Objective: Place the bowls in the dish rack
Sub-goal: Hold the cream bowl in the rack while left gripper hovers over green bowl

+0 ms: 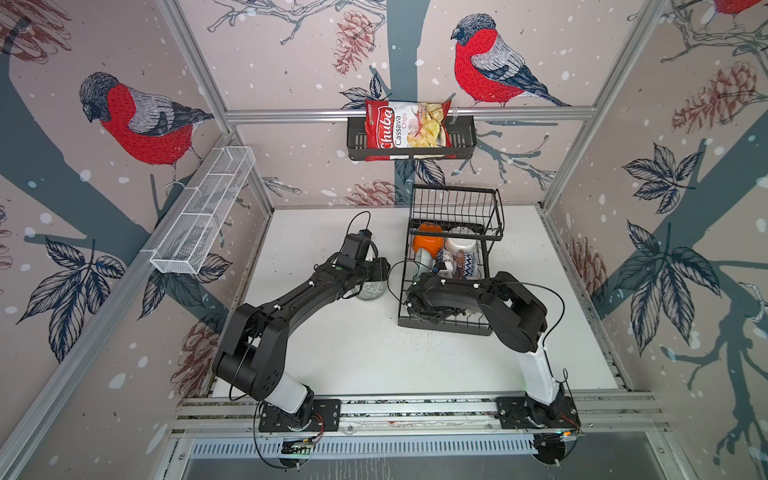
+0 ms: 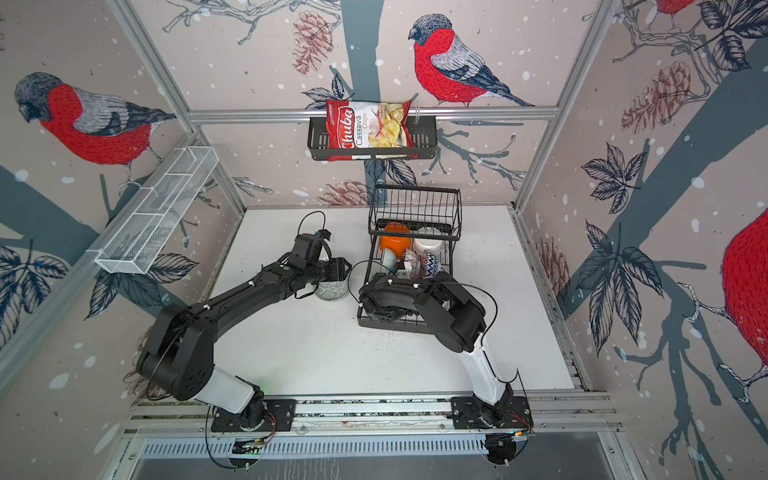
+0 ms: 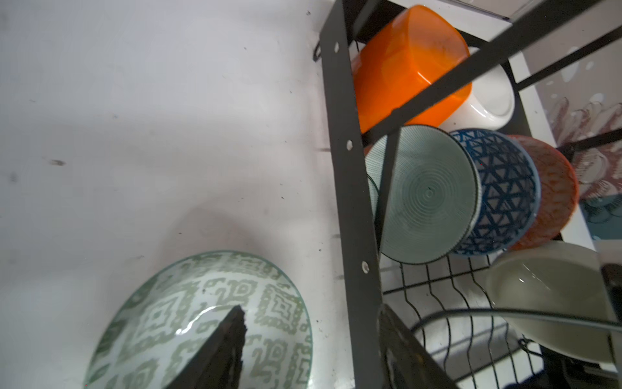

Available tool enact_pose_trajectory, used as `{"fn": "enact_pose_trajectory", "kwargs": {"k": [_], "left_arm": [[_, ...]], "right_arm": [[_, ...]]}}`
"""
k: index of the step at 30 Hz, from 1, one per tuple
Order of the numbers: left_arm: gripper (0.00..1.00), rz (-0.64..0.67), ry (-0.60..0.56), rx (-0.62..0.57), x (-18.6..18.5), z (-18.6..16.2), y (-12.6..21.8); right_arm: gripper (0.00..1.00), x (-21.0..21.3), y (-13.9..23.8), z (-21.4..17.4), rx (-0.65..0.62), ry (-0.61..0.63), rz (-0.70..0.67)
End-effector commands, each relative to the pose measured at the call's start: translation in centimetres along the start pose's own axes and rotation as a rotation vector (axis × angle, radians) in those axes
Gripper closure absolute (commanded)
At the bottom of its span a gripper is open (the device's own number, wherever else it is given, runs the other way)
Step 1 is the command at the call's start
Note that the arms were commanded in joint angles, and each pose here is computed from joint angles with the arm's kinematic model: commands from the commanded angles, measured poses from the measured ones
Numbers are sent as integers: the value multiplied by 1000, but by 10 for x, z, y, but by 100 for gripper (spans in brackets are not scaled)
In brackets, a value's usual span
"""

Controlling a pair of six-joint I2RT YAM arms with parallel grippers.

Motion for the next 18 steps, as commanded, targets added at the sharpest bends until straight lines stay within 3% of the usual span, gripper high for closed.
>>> {"fn": "enact_pose_trajectory", "kwargs": {"k": [1,18], "left_arm": [[37,-93,12,6,-13,-2,-3],[37,-101,0,20,-13,-6,-6]], "right_arm": [[90,54,8,0,106,-216,207],[77,69,23,11,114,-221,259]]}}
Point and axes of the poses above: each gripper's point midway between its finger pads, its own y axis back along the fingers, its own x axis along the line the jaws close on, z = x × y, the point moved 2 cm from there along y, back along the fingers, and after that the axes turned 1 degree about y, right-handed, at the moved point
